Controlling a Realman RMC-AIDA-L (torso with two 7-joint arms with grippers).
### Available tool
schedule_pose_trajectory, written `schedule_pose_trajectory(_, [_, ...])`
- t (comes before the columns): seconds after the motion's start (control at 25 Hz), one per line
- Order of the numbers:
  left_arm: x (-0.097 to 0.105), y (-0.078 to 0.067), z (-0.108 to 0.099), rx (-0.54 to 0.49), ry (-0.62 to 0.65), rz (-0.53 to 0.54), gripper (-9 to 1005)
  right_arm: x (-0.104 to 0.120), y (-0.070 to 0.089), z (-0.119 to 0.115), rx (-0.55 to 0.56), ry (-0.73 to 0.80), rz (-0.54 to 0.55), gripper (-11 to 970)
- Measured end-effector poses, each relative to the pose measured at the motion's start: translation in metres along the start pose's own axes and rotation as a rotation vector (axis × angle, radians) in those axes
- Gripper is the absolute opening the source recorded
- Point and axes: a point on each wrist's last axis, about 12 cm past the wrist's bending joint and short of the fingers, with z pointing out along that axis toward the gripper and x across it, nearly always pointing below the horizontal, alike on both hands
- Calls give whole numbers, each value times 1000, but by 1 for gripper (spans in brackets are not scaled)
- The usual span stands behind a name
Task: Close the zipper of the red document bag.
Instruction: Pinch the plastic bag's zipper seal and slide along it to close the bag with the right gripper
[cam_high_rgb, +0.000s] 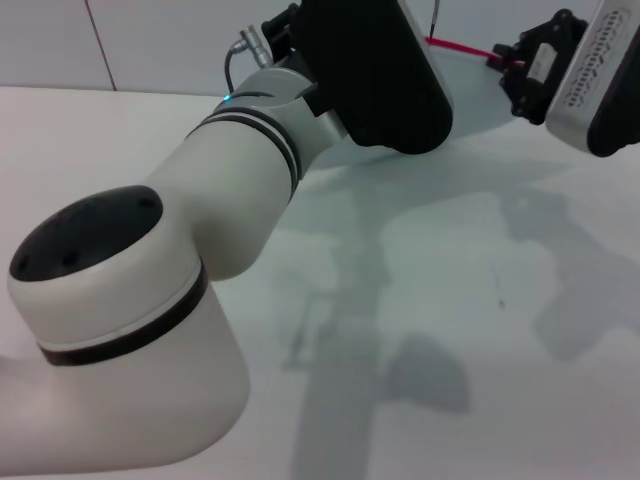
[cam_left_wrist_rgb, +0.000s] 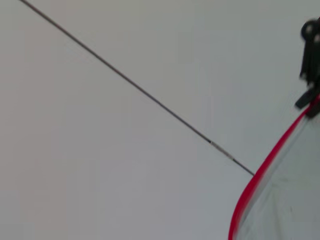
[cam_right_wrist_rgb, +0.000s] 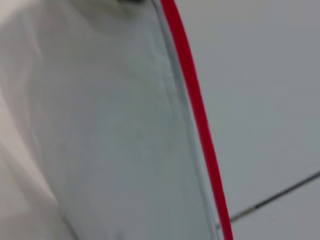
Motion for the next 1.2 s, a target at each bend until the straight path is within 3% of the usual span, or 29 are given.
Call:
schedule_pose_trajectory(0.44, [5,3,-5,-5,17,-28,85,35,-10,-1,70,89,92,65])
schedule_pose_trajectory(1.2, [15,7,-6,-41,48,-29,95,40,-11,-2,89,114,86,76])
